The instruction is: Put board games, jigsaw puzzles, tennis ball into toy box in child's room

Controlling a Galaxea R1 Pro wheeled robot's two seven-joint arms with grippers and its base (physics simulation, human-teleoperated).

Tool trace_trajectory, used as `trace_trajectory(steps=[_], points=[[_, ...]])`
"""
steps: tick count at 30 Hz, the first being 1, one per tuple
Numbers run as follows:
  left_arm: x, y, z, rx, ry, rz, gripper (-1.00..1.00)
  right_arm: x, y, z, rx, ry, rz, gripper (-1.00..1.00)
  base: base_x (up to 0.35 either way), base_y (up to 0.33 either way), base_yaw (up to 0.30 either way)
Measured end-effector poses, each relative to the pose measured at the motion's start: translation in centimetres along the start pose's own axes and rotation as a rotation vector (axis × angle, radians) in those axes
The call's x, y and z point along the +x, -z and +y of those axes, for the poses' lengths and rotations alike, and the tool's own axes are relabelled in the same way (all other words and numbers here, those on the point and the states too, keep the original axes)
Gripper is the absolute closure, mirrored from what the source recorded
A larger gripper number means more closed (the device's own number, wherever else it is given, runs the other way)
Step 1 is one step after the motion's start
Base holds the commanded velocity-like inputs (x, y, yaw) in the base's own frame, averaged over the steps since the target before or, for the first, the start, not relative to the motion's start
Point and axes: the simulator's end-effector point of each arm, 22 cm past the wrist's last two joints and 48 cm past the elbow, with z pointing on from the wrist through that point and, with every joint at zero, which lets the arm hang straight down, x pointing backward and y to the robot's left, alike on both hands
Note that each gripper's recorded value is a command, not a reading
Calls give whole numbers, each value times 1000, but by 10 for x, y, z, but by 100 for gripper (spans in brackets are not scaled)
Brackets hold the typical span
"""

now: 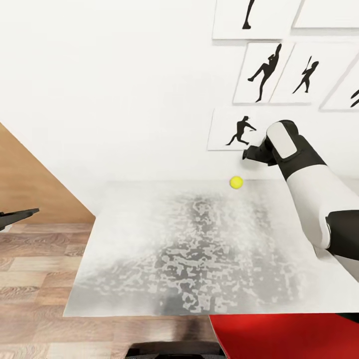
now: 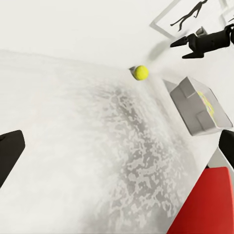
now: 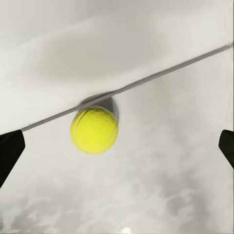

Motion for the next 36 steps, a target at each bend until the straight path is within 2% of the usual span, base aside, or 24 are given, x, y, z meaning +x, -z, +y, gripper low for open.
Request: trace_trajectory(steps=[3,7,29,36], points=[[1,-1,2,-2,3,3,-100,-2,-7,-10,44,3,-13,-100,0,0,0],[4,-2,5,-3,8,7,-100,0,-13,-15,65,7,-15,-100,0,0,0],[16,-9,19,-13,36,29,-100,14,-40,-17,76,11,6,-100,0,0,0],[19,-11,22,-14,43,35,-100,11,-45,-17,78,-6,-17,-100,0,0,0]])
